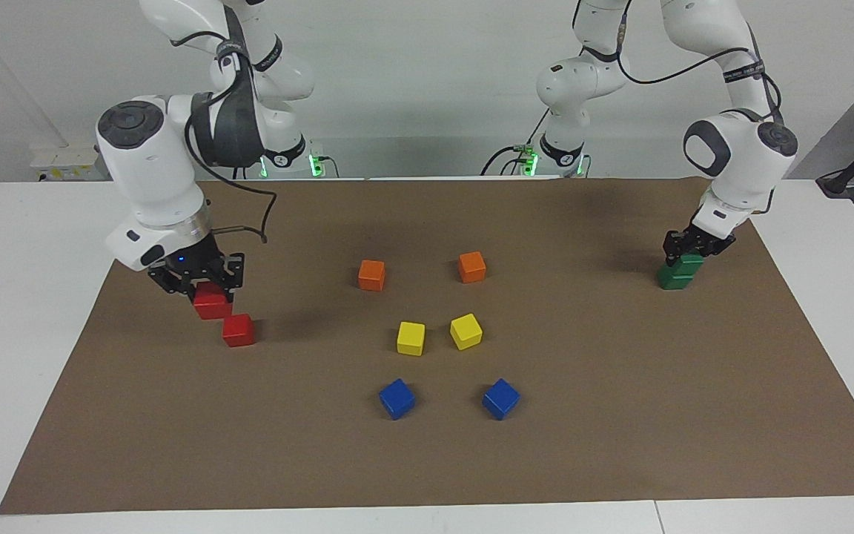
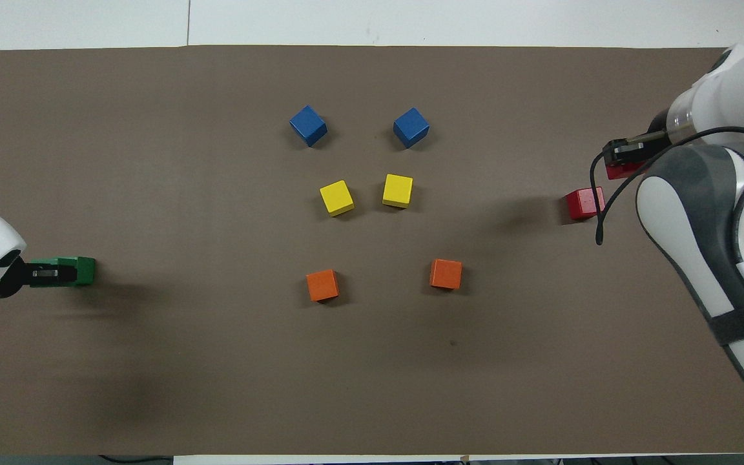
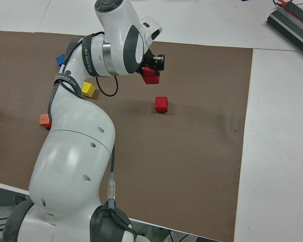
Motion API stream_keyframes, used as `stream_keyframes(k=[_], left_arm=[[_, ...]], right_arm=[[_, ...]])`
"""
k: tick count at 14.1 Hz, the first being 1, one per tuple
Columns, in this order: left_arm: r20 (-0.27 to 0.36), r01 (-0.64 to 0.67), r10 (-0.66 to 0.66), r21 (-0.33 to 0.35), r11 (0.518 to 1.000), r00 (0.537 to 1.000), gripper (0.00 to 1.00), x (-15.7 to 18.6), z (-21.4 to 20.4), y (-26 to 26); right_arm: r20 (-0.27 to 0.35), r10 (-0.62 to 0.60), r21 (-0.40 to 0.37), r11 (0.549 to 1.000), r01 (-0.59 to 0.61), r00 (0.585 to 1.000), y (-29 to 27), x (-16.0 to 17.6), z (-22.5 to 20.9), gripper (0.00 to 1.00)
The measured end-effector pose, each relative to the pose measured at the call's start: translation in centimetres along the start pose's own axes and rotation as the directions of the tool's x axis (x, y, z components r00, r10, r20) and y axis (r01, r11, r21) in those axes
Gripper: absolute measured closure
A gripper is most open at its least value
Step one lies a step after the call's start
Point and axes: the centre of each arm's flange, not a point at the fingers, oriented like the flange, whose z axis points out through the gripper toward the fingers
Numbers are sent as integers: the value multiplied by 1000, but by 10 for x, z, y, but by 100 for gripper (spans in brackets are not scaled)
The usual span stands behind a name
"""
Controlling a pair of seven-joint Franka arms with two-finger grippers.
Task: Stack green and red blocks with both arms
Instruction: 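Stack green on green with the left gripper while the right gripper carries red, then open the left gripper and withdraw while the right gripper lowers red onto red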
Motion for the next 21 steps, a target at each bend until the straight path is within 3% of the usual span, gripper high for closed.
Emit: stream_keyframes(k=[8,9,13,17,21], left_arm=[[-6,-26,26,2,1000,1000,44,2,0,4],[-8,-40,40,3,999,999,41,2,1,4],[-4,-61,61,1,998,998,1,4,5,3],[-10,-66,66,2,998,998,0,17,-16,1],[-19,-74,74,3,997,997,0,45,-81,-6]], right_arm=[[17,32,77,997,-33,999,-3,-12,38,45],[25,22,79,997,-24,999,-4,-14,42,45],[18,20,79,997,-21,1000,-3,-17,50,45],[-3,6,78,997,-6,1000,-1,-16,59,45],[-31,-3,78,997,6,1000,-1,-15,78,45]])
